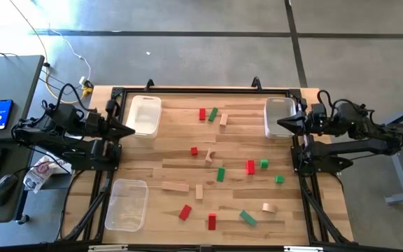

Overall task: Sort & place blocks by color
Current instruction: Put the red block into the gray bin

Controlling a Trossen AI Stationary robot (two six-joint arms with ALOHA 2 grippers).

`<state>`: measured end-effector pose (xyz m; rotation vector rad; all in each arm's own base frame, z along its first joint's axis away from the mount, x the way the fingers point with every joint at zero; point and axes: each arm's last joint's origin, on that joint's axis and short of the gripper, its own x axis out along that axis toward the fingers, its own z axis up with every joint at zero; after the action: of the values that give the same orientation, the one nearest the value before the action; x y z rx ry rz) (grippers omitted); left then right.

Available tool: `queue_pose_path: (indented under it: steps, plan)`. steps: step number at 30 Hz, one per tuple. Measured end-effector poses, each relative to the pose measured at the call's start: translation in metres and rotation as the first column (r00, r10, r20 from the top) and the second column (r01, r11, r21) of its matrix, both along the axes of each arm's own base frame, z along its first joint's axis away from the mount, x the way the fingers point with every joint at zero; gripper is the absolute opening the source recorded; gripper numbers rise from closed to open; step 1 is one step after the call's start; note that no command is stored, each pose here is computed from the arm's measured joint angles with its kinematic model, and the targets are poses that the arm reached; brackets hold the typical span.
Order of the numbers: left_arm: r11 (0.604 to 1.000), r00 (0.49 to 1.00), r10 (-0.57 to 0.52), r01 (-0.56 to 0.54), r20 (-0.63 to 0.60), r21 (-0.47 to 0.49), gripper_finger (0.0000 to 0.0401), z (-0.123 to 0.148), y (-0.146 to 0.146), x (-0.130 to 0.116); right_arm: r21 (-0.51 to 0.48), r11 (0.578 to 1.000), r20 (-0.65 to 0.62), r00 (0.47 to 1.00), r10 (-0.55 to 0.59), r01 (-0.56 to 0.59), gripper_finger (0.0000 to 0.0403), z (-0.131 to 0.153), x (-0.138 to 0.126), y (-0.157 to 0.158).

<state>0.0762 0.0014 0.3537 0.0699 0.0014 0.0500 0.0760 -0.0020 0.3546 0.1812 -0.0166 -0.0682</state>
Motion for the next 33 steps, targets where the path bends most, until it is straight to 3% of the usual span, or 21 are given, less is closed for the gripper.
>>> queue_pose_path:
  steps: [5, 24, 33]
  plan:
    - [0.997, 1.0, 0.01, -0.01, -0.004, 0.081, 0.0001, 0.0, 0.0, 0.0, -0.004, 1.0, 0.0, 1.0, 0.0, 0.0, 0.0, 0.0, 0.0, 0.0]
    - [0.998, 0.999, 0.01, -0.013, 0.048, 0.064, 0.0, 0.005, 0.0, 0.0, -0.005, 0.999, 0.001, 0.999, -0.032, 0.032, 0.0, 0.0, 0.0, -0.001]
    - [0.998, 0.999, 0.018, -0.021, 0.047, 0.064, 0.0, 0.005, 0.001, 0.0, -0.052, 0.997, 0.164, 0.986, -0.042, 0.051, 0.0008, 0.018, 0.008, -0.001]
